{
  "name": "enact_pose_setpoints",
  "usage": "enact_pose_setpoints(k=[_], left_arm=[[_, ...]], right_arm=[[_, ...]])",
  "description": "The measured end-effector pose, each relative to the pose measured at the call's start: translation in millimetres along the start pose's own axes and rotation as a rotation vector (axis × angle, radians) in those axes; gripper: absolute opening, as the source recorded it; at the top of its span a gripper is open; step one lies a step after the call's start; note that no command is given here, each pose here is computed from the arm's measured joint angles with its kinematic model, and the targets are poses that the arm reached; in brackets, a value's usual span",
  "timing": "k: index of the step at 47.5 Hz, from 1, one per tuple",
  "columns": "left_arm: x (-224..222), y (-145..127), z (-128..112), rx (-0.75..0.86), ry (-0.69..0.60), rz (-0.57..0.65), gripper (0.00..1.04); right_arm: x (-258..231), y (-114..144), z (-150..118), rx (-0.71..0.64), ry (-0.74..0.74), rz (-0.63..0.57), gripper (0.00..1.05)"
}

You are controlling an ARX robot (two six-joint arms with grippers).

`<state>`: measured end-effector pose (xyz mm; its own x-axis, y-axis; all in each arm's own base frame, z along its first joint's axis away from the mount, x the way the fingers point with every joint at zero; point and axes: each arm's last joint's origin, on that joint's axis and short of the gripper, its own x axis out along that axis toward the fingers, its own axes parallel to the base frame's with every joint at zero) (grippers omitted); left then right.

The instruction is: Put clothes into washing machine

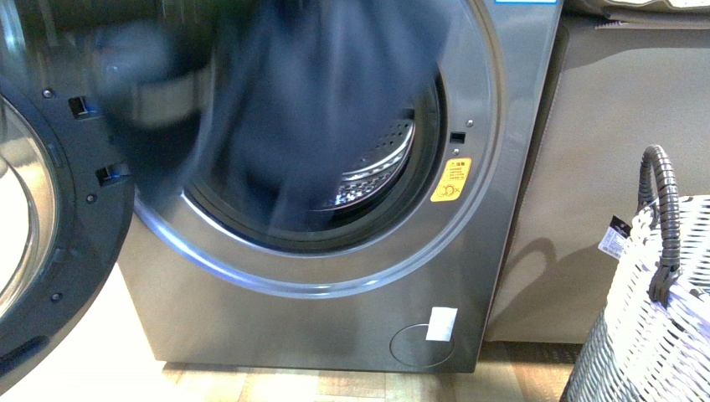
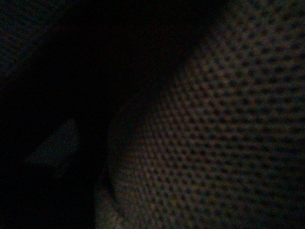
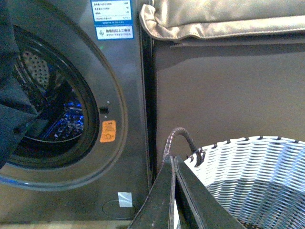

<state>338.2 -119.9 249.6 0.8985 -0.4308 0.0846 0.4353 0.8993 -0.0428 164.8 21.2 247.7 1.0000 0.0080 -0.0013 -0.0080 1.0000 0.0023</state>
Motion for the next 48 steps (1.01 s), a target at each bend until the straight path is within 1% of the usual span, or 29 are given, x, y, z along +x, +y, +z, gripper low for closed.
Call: enact_pose_setpoints(k=[14,19,26,36,48], left_arm=[[4.1,15.1,-23.3,-0.003,0.039,0.048,0.23],[8.8,19.1,-33.8,-0.002,0.055,0.063,0.23],[22.5,26.3,-51.2,-0.004,0.086,0.083,0.23],[50.4,41.4,-70.3,0.006,0.093,0.116,0.23],[85.4,64.1,-80.6,0.026,0.077,0.179,0.23]], right_arm=[[-16.4,-9.0,-29.8,-0.001,0.007,-0.005,0.02],[-21.0,-15.7,-37.3,0.000,0.007,0.019,0.02],[-27.3,-20.7,-46.0,0.001,0.002,-0.010,0.02],[-35.4,-20.8,-57.1,0.000,0.002,-0.008,0.02],[-42.5,-20.8,-64.5,0.000,-0.001,-0.008,0.02]])
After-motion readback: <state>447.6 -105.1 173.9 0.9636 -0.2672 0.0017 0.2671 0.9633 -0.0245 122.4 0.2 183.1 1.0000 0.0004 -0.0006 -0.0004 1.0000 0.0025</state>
